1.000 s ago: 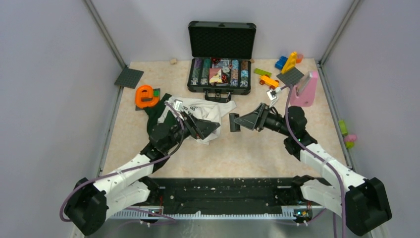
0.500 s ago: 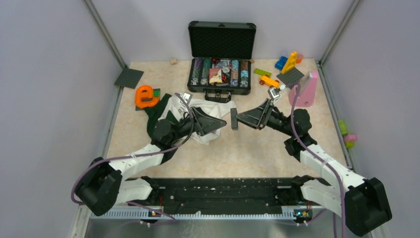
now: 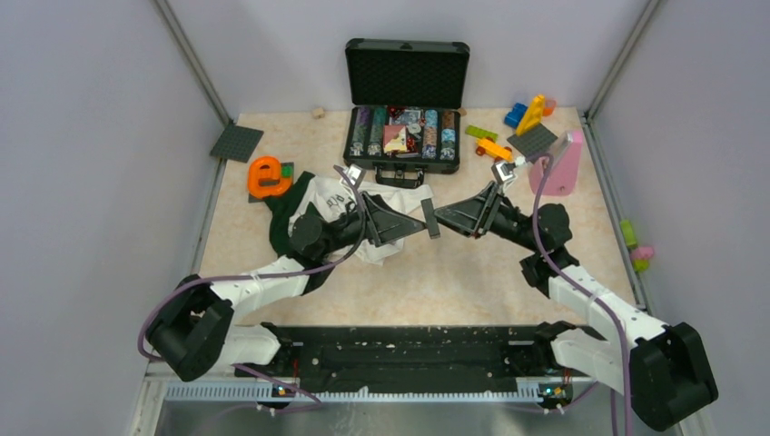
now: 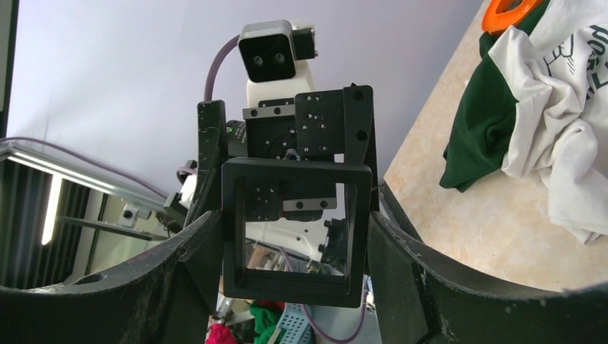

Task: Remove the brooch from the garment
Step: Open the brooch box.

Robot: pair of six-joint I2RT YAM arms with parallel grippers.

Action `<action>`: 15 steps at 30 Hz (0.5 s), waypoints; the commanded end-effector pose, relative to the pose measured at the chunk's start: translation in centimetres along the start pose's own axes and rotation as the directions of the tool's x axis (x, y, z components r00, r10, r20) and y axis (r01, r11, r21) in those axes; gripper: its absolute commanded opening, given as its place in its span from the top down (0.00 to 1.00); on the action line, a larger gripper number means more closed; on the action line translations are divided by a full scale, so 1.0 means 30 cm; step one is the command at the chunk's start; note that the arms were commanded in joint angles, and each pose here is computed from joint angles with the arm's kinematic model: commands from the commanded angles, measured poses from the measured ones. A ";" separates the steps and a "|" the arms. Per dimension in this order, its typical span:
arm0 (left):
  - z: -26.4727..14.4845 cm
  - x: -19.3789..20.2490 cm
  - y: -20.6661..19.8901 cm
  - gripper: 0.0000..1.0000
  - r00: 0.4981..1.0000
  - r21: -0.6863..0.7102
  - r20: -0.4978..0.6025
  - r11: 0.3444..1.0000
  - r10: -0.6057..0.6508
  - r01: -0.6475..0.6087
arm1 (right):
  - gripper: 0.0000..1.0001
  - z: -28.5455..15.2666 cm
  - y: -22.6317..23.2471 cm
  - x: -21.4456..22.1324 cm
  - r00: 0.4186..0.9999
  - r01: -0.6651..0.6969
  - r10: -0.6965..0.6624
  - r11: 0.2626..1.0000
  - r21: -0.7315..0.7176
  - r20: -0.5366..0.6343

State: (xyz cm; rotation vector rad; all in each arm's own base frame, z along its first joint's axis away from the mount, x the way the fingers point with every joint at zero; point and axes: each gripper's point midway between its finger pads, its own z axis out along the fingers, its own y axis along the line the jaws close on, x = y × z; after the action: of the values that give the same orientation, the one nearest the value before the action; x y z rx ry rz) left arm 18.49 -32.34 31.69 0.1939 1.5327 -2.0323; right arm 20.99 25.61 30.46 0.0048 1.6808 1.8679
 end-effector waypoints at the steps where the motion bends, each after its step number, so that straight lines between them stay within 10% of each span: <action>1: 0.029 -0.007 -0.060 0.02 1.000 0.066 -0.004 0.997 0.029 -0.028 | 0.62 0.004 0.046 0.005 0.999 0.039 -0.040 0.998 -0.058 -0.005; 15: 0.016 -0.009 0.006 0.01 0.999 -0.047 0.011 0.998 0.049 -0.048 | 0.62 -0.001 0.021 0.000 0.999 0.044 -0.044 0.999 -0.010 0.014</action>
State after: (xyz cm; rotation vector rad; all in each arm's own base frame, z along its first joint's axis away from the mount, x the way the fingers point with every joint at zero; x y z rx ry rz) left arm 19.03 -32.92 29.97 0.1674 1.6102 -1.9843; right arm 20.96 25.69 30.00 0.0118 1.6962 1.8639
